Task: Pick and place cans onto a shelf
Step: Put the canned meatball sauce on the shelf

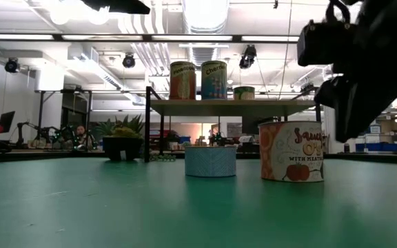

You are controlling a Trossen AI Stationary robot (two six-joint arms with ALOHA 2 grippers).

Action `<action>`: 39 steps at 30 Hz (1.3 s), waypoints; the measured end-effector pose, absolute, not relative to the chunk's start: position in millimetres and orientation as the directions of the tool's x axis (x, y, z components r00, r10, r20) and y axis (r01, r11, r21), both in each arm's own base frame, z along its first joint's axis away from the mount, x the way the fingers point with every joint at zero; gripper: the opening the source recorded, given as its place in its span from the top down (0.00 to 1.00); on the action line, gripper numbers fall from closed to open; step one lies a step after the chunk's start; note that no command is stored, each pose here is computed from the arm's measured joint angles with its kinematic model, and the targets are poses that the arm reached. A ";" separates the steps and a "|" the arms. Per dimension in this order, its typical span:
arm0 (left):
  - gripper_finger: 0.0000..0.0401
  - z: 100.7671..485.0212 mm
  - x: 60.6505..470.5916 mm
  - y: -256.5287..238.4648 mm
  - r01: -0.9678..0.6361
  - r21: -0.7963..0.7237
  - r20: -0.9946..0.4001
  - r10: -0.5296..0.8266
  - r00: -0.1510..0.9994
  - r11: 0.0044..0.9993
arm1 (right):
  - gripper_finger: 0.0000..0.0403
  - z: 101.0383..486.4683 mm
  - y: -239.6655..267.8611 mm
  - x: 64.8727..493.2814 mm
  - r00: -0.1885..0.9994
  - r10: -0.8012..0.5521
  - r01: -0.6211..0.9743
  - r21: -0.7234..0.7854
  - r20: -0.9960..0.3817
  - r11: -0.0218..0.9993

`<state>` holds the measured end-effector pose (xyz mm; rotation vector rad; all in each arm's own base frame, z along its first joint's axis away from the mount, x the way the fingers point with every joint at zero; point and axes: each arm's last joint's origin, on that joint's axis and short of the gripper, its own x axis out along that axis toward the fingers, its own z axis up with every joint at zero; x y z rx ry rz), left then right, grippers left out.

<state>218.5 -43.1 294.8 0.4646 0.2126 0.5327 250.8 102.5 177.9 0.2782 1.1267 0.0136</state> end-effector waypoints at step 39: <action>1.00 295.9 218.6 -43.2 -0.511 0.204 -0.068 0.533 0.844 0.835 | 0.19 115.9 107.1 263.5 0.817 0.209 -0.188 0.094 -0.537 0.978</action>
